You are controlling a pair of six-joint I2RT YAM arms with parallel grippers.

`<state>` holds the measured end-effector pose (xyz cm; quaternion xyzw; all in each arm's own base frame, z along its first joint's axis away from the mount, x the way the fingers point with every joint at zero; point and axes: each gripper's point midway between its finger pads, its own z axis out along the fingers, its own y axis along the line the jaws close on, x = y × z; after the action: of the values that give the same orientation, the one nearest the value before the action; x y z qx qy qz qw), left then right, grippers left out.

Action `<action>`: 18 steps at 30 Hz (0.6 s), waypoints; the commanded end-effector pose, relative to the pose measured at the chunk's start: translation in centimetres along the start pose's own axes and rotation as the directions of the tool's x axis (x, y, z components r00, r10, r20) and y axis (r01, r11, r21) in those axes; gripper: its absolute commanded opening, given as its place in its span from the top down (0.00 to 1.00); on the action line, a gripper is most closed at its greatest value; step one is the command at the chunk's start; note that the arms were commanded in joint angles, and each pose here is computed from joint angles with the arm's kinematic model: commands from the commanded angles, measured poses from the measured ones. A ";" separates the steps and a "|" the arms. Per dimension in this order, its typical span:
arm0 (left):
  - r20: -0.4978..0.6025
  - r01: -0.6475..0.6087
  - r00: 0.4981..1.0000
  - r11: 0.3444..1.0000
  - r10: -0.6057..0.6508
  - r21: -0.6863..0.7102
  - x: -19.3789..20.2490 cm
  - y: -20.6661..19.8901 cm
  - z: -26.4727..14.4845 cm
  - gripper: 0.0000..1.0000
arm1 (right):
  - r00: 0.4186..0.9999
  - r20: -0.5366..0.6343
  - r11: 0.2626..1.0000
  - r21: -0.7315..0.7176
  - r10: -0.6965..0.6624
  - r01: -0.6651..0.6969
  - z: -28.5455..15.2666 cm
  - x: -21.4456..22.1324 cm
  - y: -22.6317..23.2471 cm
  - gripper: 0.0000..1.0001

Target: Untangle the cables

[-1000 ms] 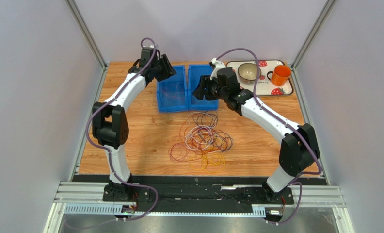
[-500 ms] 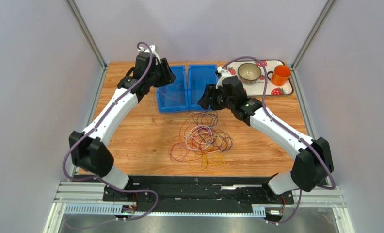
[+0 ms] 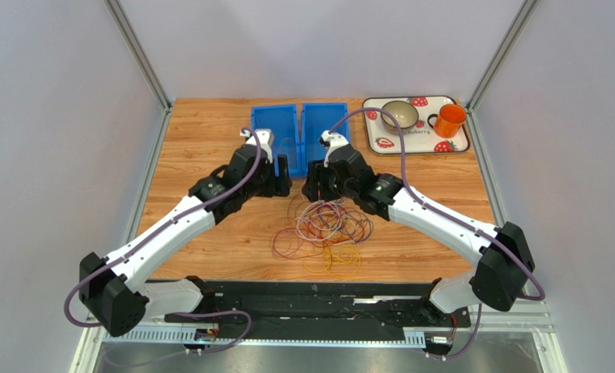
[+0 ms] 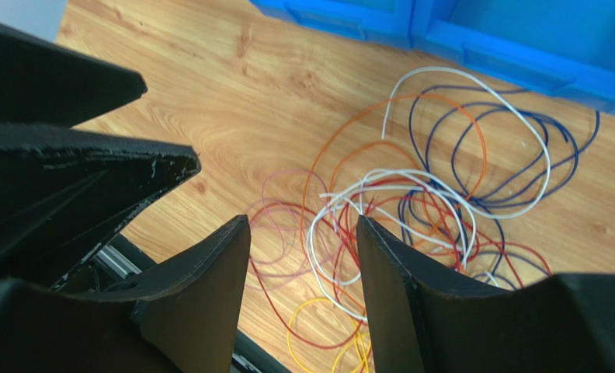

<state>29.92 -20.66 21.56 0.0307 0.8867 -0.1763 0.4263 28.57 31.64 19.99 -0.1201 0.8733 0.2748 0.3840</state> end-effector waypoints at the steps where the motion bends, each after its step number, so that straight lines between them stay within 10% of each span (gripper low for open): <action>1: 0.005 -0.014 1.000 0.999 0.014 -0.038 2.8 0.8 -1.4 0.22 | 1.000 0.020 0.998 0.064 0.002 -0.003 -1.7 0.9 -1.5 0.43; 18: -0.179 -0.036 0.984 0.996 0.021 -0.085 14.7 0.9 1.0 0.32 | 0.997 -0.071 0.993 0.117 -0.011 0.020 -2.3 6.2 -4.1 0.44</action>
<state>20.81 -21.15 10.77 0.0628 0.9259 -0.1361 0.3469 24.50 27.04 14.48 -0.1119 0.9063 0.2162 0.3454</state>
